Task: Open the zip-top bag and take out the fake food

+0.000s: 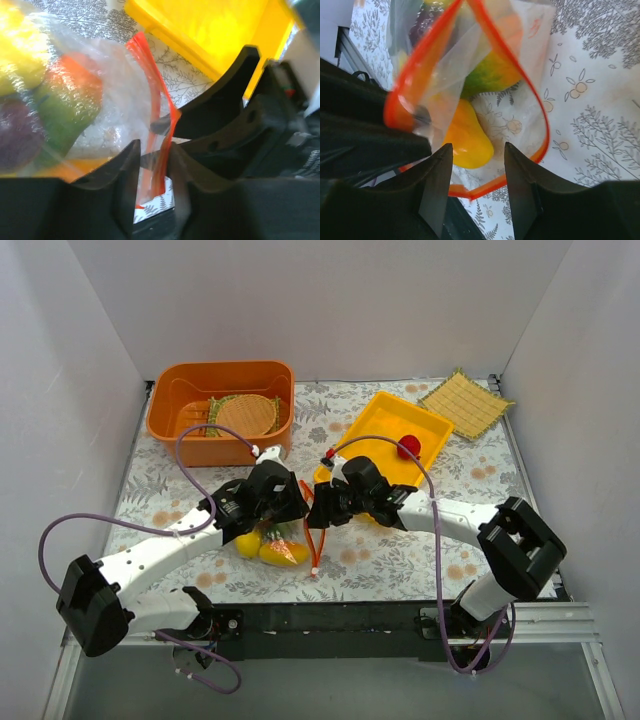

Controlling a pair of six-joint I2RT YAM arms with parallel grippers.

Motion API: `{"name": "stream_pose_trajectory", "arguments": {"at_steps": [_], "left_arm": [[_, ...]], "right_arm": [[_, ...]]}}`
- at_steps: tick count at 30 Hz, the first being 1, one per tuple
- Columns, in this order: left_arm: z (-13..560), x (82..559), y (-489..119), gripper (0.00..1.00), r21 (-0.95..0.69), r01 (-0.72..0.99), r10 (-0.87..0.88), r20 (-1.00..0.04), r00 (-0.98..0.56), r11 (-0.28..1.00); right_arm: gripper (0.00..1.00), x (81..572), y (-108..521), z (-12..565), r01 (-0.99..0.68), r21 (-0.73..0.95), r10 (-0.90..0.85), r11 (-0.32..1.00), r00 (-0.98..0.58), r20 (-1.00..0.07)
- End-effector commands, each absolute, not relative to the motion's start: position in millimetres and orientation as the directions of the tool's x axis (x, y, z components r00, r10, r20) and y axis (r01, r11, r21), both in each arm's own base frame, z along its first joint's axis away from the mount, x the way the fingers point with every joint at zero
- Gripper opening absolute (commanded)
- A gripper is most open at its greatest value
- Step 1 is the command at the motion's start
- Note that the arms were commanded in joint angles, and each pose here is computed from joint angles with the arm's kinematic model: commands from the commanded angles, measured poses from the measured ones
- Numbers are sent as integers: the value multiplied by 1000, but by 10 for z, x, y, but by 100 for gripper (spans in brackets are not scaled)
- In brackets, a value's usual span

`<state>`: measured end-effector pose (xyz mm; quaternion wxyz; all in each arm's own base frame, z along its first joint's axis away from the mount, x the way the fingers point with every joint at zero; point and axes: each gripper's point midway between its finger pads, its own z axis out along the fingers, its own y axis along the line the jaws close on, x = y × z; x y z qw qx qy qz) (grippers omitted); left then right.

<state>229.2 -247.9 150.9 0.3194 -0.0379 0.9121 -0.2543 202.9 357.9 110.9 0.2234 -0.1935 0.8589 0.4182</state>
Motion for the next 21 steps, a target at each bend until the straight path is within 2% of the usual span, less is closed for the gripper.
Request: {"name": "stream_pose_trajectory", "arguments": {"at_steps": [1, 2, 5, 8, 9, 13, 15, 21], "left_arm": [[1799, 2260, -2430, 38, -530, 108, -269, -582, -767, 841], [1840, 2210, -2344, 49, -529, 92, -282, -582, -762, 844], [1810, 2089, -2176, 53, -522, 21, -317, -550, -772, 853], [1648, 1926, -1995, 45, -511, -67, -361, -501, -786, 857], [1610, 1891, -1952, 36, -514, -89, -377, -490, -786, 853], [1216, 1713, -1783, 9, -479, -218, -436, -410, -801, 851], [1026, 1666, -1702, 2, -463, -274, -471, -391, -790, 843], [720, 1646, -1576, 0, -431, -363, -532, -380, -757, 826]], "right_arm": [[53, 1978, 3761, 1134, -555, 675, -153, 486, -814, -560], [54, 1968, 3769, 1085, -555, 677, -163, 483, -817, -554], [53, 1934, 3807, 1051, -573, 683, -185, 453, -810, -557], [53, 1866, 3848, 1037, -597, 682, -210, 423, -797, -567], [53, 1846, 3855, 1027, -602, 680, -217, 418, -793, -569], [53, 1769, 3887, 972, -626, 672, -251, 395, -777, -577], [53, 1722, 3878, 928, -639, 665, -269, 388, -768, -581], [55, 1531, 3903, 843, -689, 648, -344, 324, -724, -598]]}}
